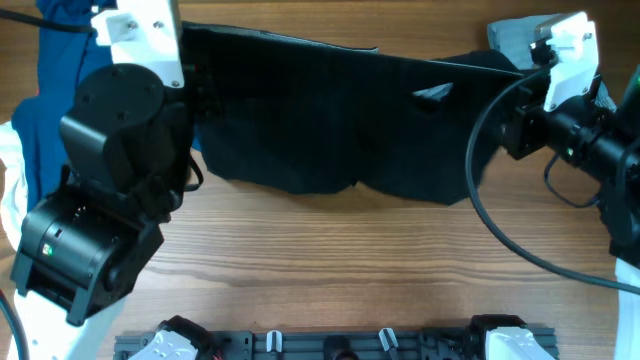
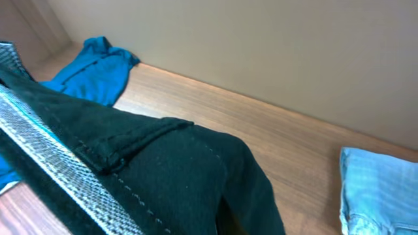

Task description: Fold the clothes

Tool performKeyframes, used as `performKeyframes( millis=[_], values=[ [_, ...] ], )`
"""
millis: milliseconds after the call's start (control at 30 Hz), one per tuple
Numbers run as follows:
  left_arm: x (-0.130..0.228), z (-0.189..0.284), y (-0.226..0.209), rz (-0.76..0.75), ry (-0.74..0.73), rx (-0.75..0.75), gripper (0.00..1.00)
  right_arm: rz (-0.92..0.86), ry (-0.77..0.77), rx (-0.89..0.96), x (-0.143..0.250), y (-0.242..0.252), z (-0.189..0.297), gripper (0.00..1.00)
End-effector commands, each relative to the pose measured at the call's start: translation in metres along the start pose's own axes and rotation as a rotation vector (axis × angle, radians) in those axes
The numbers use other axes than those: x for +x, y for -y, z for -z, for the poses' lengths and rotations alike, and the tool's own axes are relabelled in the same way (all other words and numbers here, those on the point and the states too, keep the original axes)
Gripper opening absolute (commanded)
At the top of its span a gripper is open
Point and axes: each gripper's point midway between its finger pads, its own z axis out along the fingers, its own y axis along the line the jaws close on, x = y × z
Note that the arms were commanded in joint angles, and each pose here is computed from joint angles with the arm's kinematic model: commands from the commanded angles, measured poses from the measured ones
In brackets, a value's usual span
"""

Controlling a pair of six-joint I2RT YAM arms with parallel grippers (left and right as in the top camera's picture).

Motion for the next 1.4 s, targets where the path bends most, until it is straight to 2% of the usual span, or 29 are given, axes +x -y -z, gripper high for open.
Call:
performKeyframes(
  millis=[0, 167, 300, 367, 467, 600, 700, 733, 800, 900, 933, 967, 1167, 1300, 1367],
  values=[
    [-0.014, -0.011, -0.041, 0.026, 0.055, -0.230, 0.04, -0.008, -0.021, 0.185, -0.004, 0.048, -0.014, 0.04],
    [-0.004, -0.086, -0.031, 0.039, 0.034, -0.205, 0.04, 0.054, 0.070, 0.213, -0.034, 0.085, -0.071, 0.05],
    [-0.024, -0.153, -0.048, 0.089, 0.176, -0.214, 0.04, 0.131, 0.283, 0.260, -0.089, 0.108, -0.092, 0.04],
    [-0.045, -0.163, -0.053, 0.095, 0.276, -0.181, 0.04, 0.163, 0.397, 0.283, -0.120, 0.109, -0.080, 0.04],
    [-0.076, -0.153, -0.055, 0.123, 0.404, -0.137, 0.04, 0.197, 0.482, 0.302, -0.147, 0.106, -0.061, 0.04],
    [-0.079, -0.151, -0.050, 0.112, 0.410, -0.110, 0.04, 0.201, 0.453, 0.299, -0.141, 0.108, -0.067, 0.04],
    [-0.046, -0.166, -0.047, 0.077, 0.274, -0.107, 0.04, 0.160, 0.348, 0.276, -0.115, 0.115, -0.093, 0.04],
    [-0.025, -0.173, -0.047, 0.056, 0.190, -0.113, 0.04, 0.135, 0.283, 0.261, -0.098, 0.118, -0.107, 0.04],
    [0.041, -0.187, -0.048, -0.006, -0.065, -0.130, 0.04, 0.064, 0.101, 0.212, -0.049, 0.122, -0.141, 0.04],
    [0.106, -0.186, -0.052, -0.043, -0.311, -0.148, 0.04, -0.018, -0.107, 0.165, 0.011, 0.124, -0.171, 0.04],
    [0.134, -0.180, -0.055, -0.024, -0.421, -0.168, 0.04, -0.059, -0.207, 0.140, 0.039, 0.120, -0.178, 0.04],
    [0.147, -0.175, -0.057, -0.009, -0.476, -0.180, 0.04, -0.081, -0.253, 0.129, 0.051, 0.118, -0.179, 0.04],
    [0.195, -0.140, -0.063, 0.063, -0.706, -0.238, 0.04, -0.199, -0.406, 0.093, 0.084, 0.096, -0.154, 0.05],
    [0.221, -0.115, -0.053, 0.070, -0.866, -0.179, 0.11, -0.289, -0.509, 0.066, 0.103, 0.076, -0.128, 0.08],
    [0.231, -0.104, -0.047, 0.081, -0.931, -0.143, 0.10, -0.319, -0.584, 0.052, 0.117, 0.066, -0.116, 0.08]
  ],
)
